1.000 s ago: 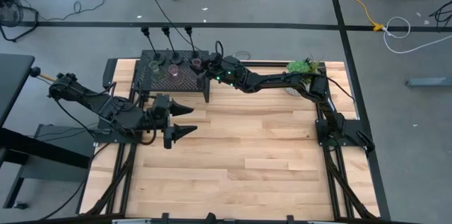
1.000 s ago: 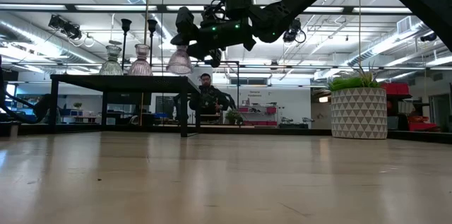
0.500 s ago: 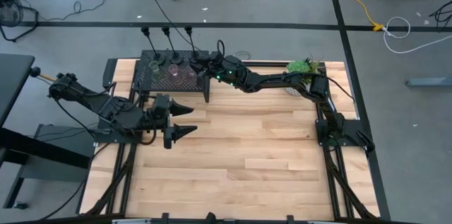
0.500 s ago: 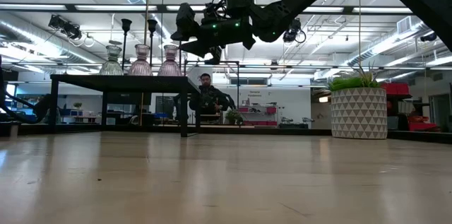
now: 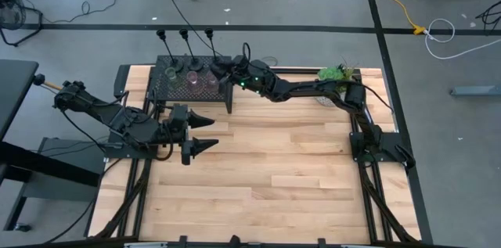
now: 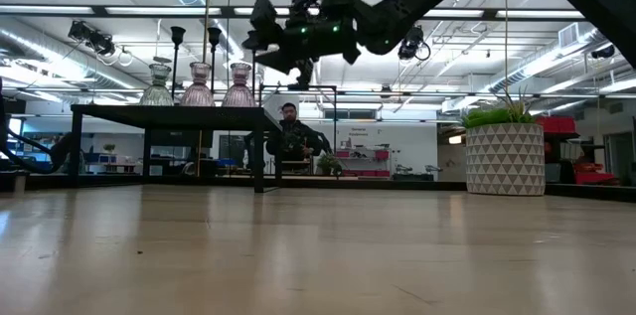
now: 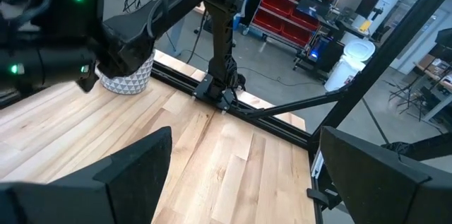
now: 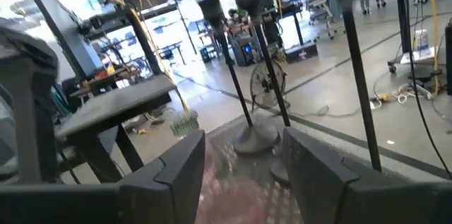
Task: Pick & Place candle stick holders
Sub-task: Return to Home Position
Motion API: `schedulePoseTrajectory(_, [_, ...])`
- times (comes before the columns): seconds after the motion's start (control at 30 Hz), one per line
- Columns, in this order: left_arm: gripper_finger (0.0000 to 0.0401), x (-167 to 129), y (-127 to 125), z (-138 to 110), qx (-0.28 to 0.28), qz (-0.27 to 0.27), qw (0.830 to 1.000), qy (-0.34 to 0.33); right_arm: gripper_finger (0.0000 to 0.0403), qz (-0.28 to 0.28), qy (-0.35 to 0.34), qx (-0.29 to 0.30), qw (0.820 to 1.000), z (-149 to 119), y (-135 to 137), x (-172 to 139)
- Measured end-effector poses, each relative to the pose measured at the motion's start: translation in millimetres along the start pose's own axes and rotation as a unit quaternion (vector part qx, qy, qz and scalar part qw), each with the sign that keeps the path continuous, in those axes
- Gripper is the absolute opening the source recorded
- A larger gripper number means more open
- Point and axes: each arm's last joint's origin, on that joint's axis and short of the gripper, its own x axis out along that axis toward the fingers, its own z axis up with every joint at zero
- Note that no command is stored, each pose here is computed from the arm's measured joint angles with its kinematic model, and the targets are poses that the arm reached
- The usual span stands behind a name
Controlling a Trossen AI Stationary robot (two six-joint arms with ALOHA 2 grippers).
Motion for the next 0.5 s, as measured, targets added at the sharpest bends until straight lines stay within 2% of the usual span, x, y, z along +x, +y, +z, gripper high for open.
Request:
schedulePoseTrajectory(0.23, [0.036,0,0,0,0.007,-0.001,1.0,0.0,0.019,0.009,-0.026,-0.013,1.0,37,11,-12])
schedulePoseTrajectory(0.37, [0.036,0,-1,0,0.015,-0.009,1.0,0.002,0.019,0.014,-0.013,-0.029,0.999,54,23,-22])
schedulePoseTrajectory(0.5, [0.036,0,-1,0,0.016,-0.009,1.0,0.002,0.019,0.05,0.019,-0.035,0.998,68,41,-35])
